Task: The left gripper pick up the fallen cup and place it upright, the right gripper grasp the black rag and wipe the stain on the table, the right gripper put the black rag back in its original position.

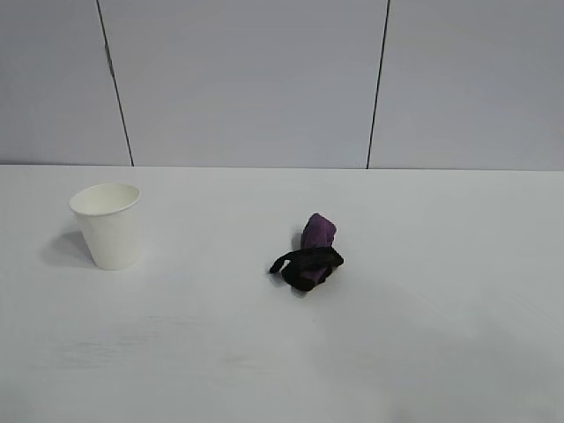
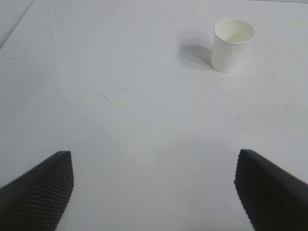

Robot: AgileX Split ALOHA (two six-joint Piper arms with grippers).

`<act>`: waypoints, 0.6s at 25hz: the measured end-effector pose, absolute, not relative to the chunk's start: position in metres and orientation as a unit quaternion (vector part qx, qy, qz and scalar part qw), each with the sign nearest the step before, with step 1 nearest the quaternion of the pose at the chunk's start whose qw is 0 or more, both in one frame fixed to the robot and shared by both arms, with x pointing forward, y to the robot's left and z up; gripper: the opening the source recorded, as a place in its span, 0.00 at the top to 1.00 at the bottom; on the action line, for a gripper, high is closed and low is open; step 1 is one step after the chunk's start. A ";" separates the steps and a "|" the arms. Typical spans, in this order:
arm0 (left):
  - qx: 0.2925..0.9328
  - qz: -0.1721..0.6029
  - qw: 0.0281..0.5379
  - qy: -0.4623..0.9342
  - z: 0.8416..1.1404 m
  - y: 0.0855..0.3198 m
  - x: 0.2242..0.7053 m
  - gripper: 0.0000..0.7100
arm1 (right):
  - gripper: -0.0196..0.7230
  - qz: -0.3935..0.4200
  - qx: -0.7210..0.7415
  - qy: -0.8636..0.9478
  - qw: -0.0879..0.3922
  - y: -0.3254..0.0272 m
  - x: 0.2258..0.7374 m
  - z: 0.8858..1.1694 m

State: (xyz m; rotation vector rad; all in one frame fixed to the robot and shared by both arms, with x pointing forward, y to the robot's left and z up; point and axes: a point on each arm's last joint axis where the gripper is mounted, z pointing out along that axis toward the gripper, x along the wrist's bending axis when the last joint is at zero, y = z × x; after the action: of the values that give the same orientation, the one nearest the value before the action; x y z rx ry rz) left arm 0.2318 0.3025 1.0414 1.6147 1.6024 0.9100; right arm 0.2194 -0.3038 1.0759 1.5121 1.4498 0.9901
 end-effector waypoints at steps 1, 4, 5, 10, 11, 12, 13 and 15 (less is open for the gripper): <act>0.620 0.349 0.339 0.615 1.041 0.303 0.232 0.07 | 0.13 0.385 0.603 0.574 0.397 -0.304 0.222 1.070; 0.620 0.349 0.339 0.615 1.041 0.303 0.232 0.07 | 0.13 0.361 0.619 0.586 0.378 -0.303 0.231 1.050; 0.620 0.349 0.339 0.615 1.041 0.303 0.232 0.07 | 0.13 0.358 0.621 0.589 0.374 -0.303 0.232 1.047; 0.620 0.349 0.339 0.615 1.041 0.303 0.232 0.07 | 0.13 0.355 0.623 0.591 0.369 -0.303 0.233 1.044; 0.620 0.349 0.339 0.615 1.041 0.303 0.232 0.07 | 0.13 0.354 0.624 0.592 0.367 -0.303 0.234 1.043; 0.620 0.349 0.339 0.615 1.041 0.303 0.232 0.07 | 0.13 0.354 0.624 0.592 0.366 -0.303 0.234 1.043; 0.620 0.349 0.339 0.615 1.041 0.303 0.232 0.07 | 0.13 0.355 0.624 0.592 0.365 -0.302 0.234 1.043; 0.620 0.349 0.339 0.615 1.041 0.303 0.232 0.07 | 0.13 0.356 0.624 0.593 0.364 -0.302 0.234 1.042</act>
State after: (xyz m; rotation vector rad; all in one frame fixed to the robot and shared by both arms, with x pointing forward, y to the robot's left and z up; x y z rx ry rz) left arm 0.2318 0.3025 1.0414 1.6147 1.6024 0.9100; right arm 0.2338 -0.3023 1.0424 1.6068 1.5249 0.9156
